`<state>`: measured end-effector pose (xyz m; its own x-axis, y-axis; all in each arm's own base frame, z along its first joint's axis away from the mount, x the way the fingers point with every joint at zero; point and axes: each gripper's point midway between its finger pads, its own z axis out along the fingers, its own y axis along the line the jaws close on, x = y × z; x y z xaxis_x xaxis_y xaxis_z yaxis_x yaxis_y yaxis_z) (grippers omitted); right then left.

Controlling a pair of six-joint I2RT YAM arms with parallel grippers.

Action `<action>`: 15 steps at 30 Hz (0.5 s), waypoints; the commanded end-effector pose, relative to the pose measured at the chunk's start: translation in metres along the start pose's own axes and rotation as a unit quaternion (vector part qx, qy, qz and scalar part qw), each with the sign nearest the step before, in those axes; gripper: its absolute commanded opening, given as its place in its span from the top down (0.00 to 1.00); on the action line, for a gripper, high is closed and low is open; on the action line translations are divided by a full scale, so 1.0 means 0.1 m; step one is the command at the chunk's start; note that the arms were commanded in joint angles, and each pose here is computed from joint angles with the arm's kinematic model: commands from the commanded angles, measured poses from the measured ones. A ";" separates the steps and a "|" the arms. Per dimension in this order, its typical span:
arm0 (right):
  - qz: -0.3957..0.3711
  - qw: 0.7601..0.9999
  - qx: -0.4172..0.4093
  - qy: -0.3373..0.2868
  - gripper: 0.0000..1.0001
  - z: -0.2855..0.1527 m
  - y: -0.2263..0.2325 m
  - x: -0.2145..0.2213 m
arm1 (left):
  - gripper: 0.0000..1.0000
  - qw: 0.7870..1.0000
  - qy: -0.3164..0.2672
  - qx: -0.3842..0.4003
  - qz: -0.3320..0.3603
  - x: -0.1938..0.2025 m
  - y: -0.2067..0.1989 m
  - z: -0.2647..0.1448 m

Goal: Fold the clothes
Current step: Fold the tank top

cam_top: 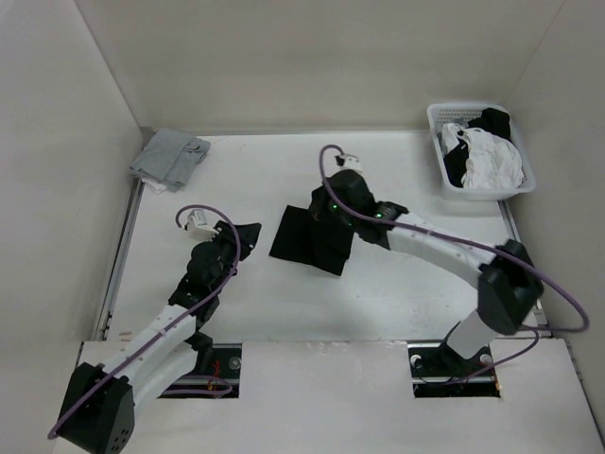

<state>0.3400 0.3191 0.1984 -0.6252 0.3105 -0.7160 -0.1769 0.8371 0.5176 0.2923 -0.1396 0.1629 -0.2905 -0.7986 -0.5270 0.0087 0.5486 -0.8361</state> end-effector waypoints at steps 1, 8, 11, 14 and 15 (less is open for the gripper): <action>-0.015 0.999 0.022 0.029 0.91 0.35 0.15 0.19 | 0.73 1.000 -0.007 0.014 -0.007 -0.09 0.00 -0.06; 0.013 0.999 -0.007 0.036 0.44 0.77 0.66 0.33 | 0.73 1.000 -0.025 0.013 -0.011 -0.32 0.03 -0.13; 0.028 0.998 -0.051 0.006 0.44 0.47 0.76 0.14 | 0.73 1.000 -0.026 0.012 -0.010 -0.34 0.01 -0.09; 0.027 0.996 -0.080 -0.019 0.54 0.13 0.67 0.09 | 0.72 1.000 -0.007 0.016 -0.007 -0.24 -0.05 0.00; 0.024 0.996 -0.081 -0.022 0.65 0.06 0.57 0.12 | 0.72 1.000 0.001 0.019 -0.005 -0.18 -0.08 0.05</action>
<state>0.3302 0.3826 0.1534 -0.7011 0.2592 -0.6643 -0.1937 0.8274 0.5272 0.2943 -0.1125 0.1571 -0.2732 -0.8138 -0.5129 -0.0343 0.5411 -0.8403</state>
